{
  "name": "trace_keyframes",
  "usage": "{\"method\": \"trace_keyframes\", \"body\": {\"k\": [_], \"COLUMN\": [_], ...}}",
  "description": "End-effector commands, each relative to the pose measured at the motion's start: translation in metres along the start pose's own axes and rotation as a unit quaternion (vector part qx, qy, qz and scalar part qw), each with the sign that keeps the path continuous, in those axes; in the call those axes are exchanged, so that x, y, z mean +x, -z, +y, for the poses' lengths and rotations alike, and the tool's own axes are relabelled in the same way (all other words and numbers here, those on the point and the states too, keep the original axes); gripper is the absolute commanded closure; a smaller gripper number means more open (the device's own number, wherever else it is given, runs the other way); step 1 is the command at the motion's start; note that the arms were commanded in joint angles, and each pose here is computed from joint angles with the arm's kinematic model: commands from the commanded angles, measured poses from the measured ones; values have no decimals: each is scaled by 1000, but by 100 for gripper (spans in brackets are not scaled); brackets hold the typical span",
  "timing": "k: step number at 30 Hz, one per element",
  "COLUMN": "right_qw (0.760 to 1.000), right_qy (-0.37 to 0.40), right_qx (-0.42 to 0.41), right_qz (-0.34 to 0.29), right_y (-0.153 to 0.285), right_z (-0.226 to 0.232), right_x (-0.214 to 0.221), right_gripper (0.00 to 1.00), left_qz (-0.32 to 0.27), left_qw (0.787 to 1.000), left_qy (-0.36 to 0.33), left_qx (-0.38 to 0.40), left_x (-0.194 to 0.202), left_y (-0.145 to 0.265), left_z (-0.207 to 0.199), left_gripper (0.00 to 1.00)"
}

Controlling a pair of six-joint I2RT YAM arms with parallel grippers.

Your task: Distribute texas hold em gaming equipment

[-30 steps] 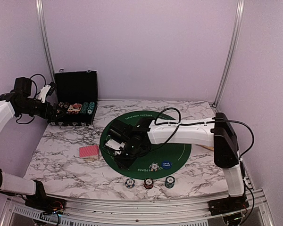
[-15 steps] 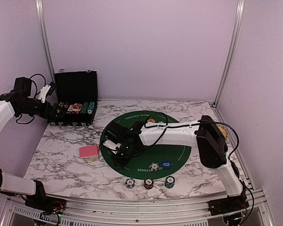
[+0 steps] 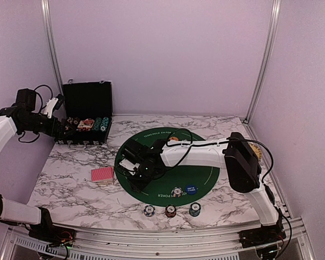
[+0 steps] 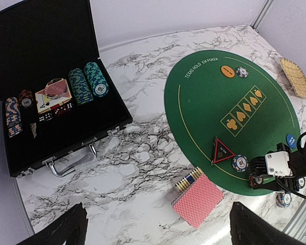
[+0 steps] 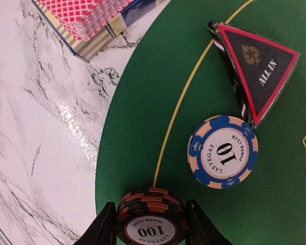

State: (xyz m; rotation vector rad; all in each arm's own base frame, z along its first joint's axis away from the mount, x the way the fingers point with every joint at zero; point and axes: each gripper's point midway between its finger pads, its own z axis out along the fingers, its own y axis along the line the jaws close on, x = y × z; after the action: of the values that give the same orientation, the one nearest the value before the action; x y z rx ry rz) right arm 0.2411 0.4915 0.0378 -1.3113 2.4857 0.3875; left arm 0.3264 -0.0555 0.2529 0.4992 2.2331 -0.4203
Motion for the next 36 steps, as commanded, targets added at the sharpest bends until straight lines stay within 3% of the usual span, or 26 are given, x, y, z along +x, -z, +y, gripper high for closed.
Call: {"method": "trace_keyframes", "body": {"k": [1, 5, 20, 28, 36], "right_qw": [1000, 1000, 998, 999, 997], "right_qy": [-11, -11, -18, -30, -28], "right_qx": [7, 10, 44, 28, -2], "right_qz": [-7, -14, -32, -9, 66], "right_y": [-3, 3, 61, 103, 118], "right_z": [-6, -7, -17, -14, 3], "right_x": [-3, -7, -5, 45, 126], "right_gripper": [53, 49, 50, 43, 32], "left_qz": [-7, -8, -9, -10, -10], "left_qw": [1000, 1000, 1000, 1000, 1000], "left_qy": [-6, -7, -7, -9, -8], "left_qx": [5, 6, 6, 4, 5], "left_x": [-4, -5, -5, -5, -6], "left_y": [9, 9, 10, 10, 11], "left_z": [-6, -7, -7, -6, -7], "left_gripper": [1, 1, 1, 1, 1]}}
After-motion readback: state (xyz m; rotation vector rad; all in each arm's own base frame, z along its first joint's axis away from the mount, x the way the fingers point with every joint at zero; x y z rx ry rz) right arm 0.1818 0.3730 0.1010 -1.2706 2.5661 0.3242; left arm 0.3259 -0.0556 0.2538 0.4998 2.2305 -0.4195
